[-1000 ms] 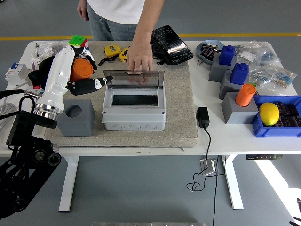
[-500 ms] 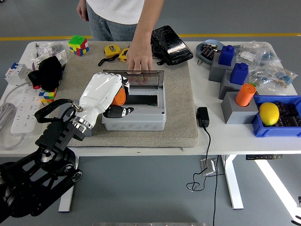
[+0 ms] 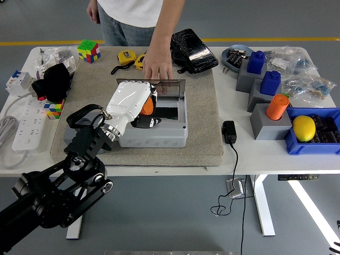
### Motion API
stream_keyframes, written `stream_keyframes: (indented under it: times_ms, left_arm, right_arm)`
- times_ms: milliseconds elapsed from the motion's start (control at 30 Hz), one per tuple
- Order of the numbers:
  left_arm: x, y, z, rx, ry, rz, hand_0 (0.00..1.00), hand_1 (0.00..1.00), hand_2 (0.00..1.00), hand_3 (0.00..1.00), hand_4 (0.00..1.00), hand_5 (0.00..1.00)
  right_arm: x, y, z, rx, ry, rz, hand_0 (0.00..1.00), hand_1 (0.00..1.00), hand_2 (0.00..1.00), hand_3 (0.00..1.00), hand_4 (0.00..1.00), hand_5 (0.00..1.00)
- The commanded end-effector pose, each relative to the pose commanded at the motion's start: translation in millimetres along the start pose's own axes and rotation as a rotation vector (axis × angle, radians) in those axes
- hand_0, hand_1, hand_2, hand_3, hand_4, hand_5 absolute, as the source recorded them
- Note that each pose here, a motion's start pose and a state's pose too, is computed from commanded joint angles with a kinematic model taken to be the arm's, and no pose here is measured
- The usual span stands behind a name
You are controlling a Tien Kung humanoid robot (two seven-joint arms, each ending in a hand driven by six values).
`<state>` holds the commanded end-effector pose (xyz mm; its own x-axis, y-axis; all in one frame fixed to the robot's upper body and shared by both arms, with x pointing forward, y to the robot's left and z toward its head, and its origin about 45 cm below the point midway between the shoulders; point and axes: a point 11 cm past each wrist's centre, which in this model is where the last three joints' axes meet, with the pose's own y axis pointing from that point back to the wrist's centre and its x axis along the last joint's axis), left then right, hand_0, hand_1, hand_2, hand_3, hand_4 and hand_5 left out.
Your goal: Fetch the battery,place it into the box,close the lid of the box
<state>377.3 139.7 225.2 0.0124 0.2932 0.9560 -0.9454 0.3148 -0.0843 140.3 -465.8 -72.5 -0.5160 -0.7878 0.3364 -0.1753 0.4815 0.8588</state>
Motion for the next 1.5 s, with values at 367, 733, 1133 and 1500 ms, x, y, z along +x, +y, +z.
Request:
stream_keyframes:
  times_ms: [367, 733, 1133, 1500]
  left_arm:
    - [23.4, 7.6, 49.2, -0.135, 0.063, 0.072, 0.032, 0.009, 0.040, 0.033, 0.788, 0.038]
    - [2.2, 1.5, 49.6, -0.161, 0.050, 0.066, 0.032, 0.010, 0.040, 0.035, 0.782, 0.039]
    - [-33.7, -6.4, 37.6, -0.119, 0.075, -0.017, 0.033, 0.012, 0.040, 0.035, 0.775, 0.045]
    - [-43.1, -10.7, 26.8, -0.091, 0.062, -0.037, 0.034, 0.010, 0.040, 0.035, 0.772, 0.050]
  right_arm:
    - [-1.4, 0.2, 0.0, 0.001, 0.004, -0.003, 0.812, 0.753, 0.731, 0.787, 0.998, 0.998]
    - [-1.0, 0.2, -0.9, 0.002, 0.012, -0.002, 0.813, 0.753, 0.731, 0.787, 0.998, 0.998]
    - [0.4, 0.2, -4.4, 0.006, 0.027, 0.004, 0.812, 0.753, 0.731, 0.787, 0.998, 0.998]
    - [1.2, 0.1, -4.6, 0.006, 0.029, 0.007, 0.812, 0.753, 0.730, 0.787, 0.998, 0.998]
